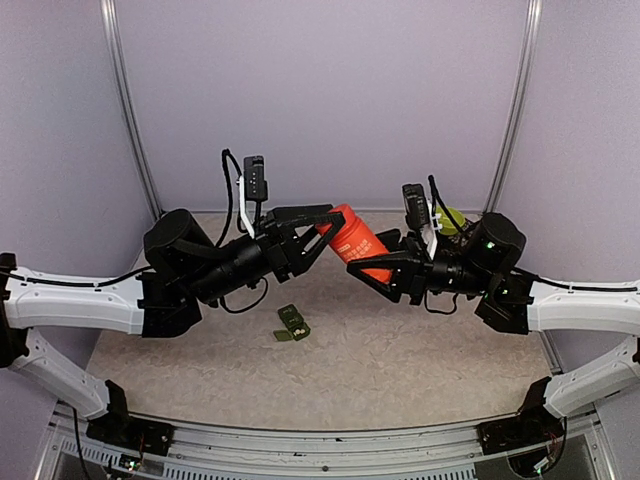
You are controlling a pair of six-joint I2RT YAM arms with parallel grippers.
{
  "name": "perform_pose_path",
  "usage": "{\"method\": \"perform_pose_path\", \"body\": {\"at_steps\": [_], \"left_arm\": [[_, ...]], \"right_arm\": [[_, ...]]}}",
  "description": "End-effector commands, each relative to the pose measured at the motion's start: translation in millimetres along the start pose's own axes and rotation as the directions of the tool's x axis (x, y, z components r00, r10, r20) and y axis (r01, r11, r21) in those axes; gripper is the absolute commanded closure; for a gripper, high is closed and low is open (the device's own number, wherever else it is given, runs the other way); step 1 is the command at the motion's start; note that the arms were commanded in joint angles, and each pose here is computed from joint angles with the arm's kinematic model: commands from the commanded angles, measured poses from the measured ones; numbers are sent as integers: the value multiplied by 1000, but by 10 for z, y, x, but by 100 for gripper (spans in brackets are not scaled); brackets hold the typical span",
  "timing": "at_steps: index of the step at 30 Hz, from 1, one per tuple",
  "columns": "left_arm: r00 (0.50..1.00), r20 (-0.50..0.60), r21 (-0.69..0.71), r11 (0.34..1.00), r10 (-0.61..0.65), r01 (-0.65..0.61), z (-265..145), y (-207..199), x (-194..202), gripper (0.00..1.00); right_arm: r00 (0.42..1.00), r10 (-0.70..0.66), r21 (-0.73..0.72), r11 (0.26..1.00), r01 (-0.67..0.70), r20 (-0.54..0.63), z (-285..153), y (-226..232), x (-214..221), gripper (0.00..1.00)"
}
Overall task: Sort the pills into containers
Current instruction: Close the lid of the pill bottle.
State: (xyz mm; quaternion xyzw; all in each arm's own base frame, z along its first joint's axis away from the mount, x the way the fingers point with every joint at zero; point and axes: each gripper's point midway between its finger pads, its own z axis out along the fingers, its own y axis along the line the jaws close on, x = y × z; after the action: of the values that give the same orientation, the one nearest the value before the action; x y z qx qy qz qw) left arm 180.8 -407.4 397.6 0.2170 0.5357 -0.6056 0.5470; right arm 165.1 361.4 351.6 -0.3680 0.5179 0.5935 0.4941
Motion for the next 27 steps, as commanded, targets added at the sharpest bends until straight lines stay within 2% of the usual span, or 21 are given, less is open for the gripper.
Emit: {"method": "perform_pose_path", "body": {"at_steps": [1, 7, 11, 13, 15, 16, 17, 20, 23, 27], "left_arm": [[958, -284, 176, 984, 42, 9, -134, -342, 804, 46], [946, -317, 234, 972, 75, 1, -204, -325, 838, 43], [943, -323, 220, 975, 75, -2, -224, -228, 785, 37], [945, -318, 187, 982, 72, -12, -240, -140, 726, 29], [949, -308, 142, 989, 72, -29, -270, -47, 655, 15], [952, -298, 118, 992, 71, -37, -291, -11, 608, 5], [953, -292, 101, 994, 74, -46, -315, 13, 569, 2], [952, -295, 64, 996, 78, -62, -394, 35, 485, 1], [938, -309, 59, 988, 153, -142, -492, 8, 389, 1], [897, -321, 127, 952, 304, -278, -662, -84, 327, 1]], "right_arm": [[994, -2, -46, 999, 7, 109, -20, 145, -338, 100], [992, 32, -149, 989, -13, 126, -111, 264, -357, 100], [996, 49, -240, 970, -30, 75, -64, 359, -304, 100], [997, 54, -253, 967, -38, 56, -48, 363, -265, 100], [997, 56, -236, 971, -44, 44, -44, 319, -212, 100], [998, 53, -225, 973, -44, 35, -39, 299, -181, 100], [998, 49, -213, 976, -42, 27, -39, 275, -154, 100], [1000, 9, -173, 985, -8, 7, -42, 218, -103, 100], [999, -36, -127, 991, 31, -36, -34, 155, -83, 100], [992, -54, -110, 993, 41, -116, -59, 122, 25, 100]]}}
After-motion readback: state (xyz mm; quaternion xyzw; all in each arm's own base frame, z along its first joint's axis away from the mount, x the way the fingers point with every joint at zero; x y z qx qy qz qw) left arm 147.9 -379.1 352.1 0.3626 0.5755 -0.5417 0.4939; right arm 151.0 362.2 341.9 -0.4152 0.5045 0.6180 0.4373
